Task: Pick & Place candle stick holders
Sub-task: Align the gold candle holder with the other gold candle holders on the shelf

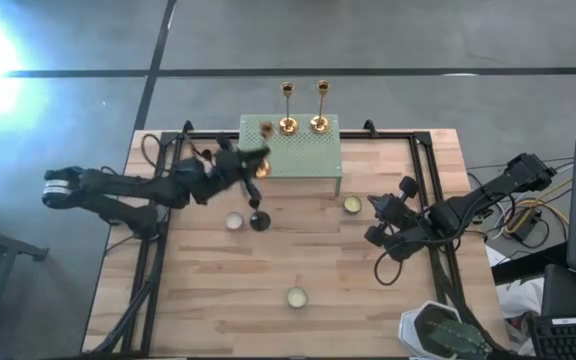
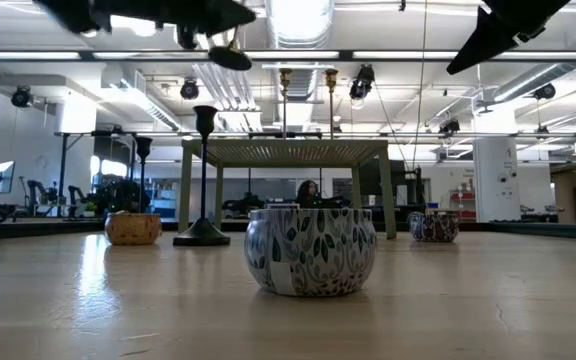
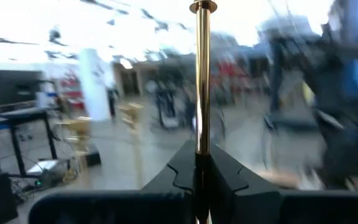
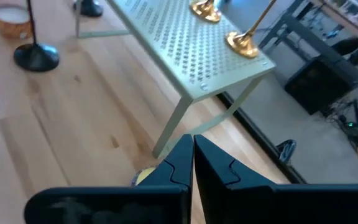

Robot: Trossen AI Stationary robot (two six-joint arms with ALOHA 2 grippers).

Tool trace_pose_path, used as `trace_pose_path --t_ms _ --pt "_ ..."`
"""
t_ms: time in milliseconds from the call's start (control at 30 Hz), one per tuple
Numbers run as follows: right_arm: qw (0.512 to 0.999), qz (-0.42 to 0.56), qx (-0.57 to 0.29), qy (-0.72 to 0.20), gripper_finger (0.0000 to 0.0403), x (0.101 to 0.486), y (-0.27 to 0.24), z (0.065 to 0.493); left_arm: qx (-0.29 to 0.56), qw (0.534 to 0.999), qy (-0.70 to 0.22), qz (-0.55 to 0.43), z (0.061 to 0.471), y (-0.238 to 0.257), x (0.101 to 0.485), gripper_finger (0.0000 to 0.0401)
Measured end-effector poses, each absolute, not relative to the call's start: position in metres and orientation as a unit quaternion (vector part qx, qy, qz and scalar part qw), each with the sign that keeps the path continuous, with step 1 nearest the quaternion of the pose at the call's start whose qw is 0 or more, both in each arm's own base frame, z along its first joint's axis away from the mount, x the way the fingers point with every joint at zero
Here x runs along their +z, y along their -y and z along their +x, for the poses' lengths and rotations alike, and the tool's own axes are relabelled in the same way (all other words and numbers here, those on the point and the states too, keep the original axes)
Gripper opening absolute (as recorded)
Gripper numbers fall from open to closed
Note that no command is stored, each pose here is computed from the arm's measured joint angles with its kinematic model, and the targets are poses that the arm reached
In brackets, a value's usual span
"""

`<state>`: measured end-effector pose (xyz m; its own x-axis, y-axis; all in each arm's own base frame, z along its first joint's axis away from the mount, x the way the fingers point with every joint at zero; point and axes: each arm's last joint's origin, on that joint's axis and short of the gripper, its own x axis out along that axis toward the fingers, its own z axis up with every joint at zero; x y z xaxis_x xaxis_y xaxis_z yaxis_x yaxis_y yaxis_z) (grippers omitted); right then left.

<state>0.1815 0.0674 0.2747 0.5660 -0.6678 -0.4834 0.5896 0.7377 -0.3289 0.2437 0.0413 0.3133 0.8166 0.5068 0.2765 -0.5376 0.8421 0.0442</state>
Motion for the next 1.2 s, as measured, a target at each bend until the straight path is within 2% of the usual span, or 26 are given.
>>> trace_pose_path --t_ms 100,400,633,767,967,1200 --pt "0.881 -0.074 -0.368 -0.286 0.0008 0.276 -0.067 0.182 0.278 0.945 0.165 0.052 0.236 -0.061 0.303 0.0017" --pt "0.873 -0.111 -0.415 -0.232 0.0008 0.28 -0.064 0.181 0.325 0.936 0.125 0.055 0.241 -0.107 0.281 0.0017" --pt "0.87 -0.12 -0.424 -0.222 0.0008 0.28 -0.064 0.181 0.34 0.931 0.12 0.064 0.247 -0.143 0.27 0.0017" --pt "0.869 -0.121 -0.424 -0.223 0.0008 0.28 -0.064 0.181 0.334 0.93 0.147 0.044 0.242 -0.164 0.264 0.0017" --pt "0.869 -0.122 -0.424 -0.223 0.0008 0.28 -0.064 0.181 0.329 0.928 0.175 0.028 0.24 -0.178 0.256 0.0017" --pt "0.869 -0.123 -0.424 -0.224 0.0008 0.28 -0.064 0.181 0.333 0.928 0.165 0.038 0.249 -0.186 0.242 0.0017"
